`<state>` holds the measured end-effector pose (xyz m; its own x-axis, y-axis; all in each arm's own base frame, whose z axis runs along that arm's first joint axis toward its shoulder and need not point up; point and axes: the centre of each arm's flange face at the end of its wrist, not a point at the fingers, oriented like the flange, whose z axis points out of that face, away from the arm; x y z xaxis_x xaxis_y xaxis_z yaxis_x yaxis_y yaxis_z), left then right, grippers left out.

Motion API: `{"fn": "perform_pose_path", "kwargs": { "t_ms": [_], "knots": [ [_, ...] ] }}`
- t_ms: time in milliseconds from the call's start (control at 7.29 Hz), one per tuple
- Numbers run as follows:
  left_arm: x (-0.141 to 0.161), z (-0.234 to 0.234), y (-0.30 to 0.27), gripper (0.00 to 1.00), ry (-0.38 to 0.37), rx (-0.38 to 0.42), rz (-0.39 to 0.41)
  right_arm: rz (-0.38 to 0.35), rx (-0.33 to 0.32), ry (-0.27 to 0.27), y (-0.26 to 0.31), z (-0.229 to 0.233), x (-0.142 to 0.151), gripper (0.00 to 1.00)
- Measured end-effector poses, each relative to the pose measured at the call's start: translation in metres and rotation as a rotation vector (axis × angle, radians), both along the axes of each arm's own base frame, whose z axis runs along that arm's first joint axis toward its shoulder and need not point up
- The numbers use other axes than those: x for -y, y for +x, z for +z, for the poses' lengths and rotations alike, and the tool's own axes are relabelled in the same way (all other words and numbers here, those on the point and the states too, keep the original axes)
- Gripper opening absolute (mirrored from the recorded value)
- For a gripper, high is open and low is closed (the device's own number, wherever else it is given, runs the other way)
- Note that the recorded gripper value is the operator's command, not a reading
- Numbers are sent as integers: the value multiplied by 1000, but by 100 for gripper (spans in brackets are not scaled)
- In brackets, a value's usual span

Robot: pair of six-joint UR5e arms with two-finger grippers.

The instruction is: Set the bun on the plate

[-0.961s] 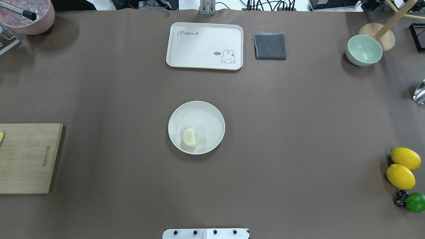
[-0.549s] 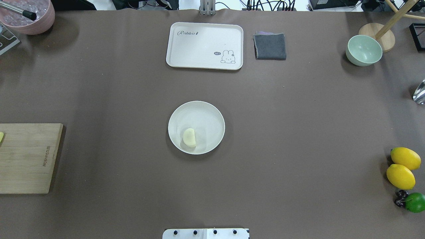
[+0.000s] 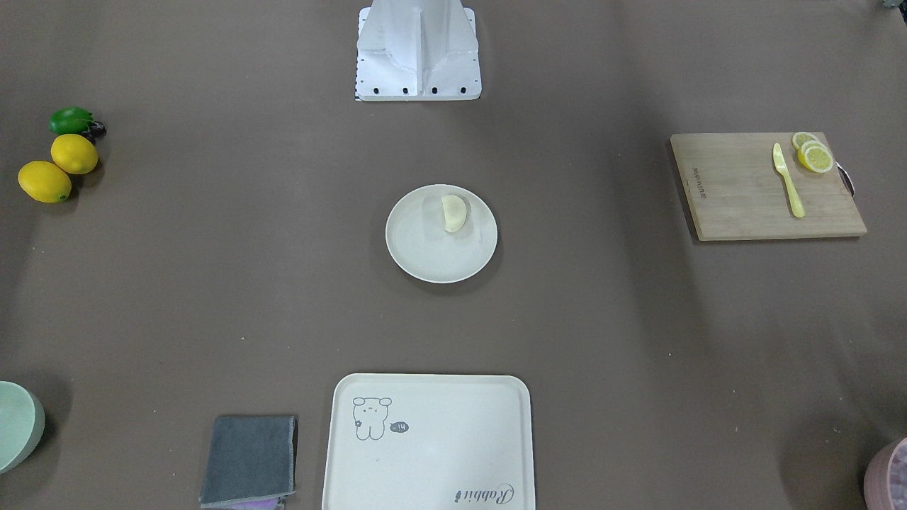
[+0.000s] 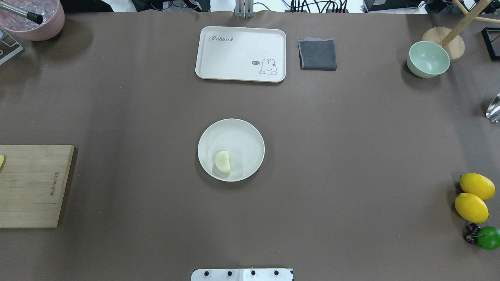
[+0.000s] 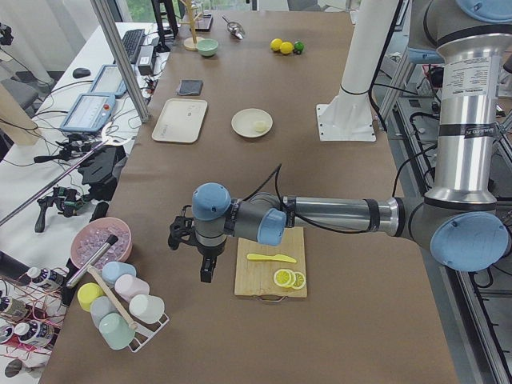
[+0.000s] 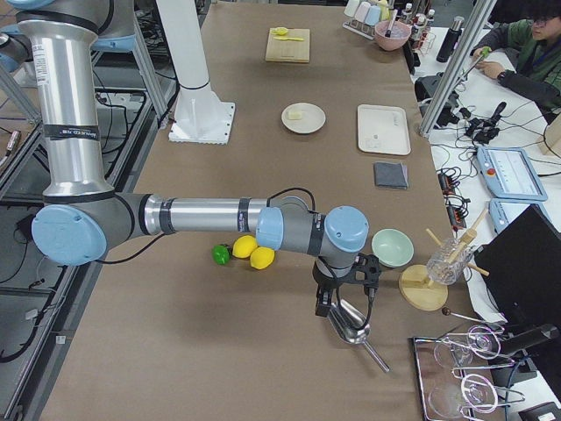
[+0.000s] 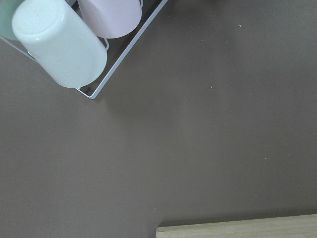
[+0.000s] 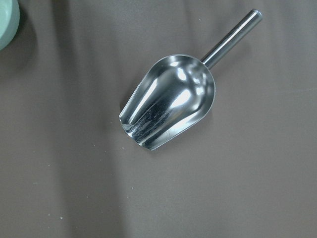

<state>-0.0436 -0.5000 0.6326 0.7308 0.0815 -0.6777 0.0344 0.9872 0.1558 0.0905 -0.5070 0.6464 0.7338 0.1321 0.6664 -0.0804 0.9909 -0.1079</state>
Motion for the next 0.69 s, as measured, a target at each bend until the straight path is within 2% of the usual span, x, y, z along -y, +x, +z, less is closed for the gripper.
{"fn": "perform_pose_path", "kwargs": {
  "t_ms": [686],
  "knots": [
    [1,0,0,98,0,-2,0,1,1,13,0,-7,2,100]
  ]
}}
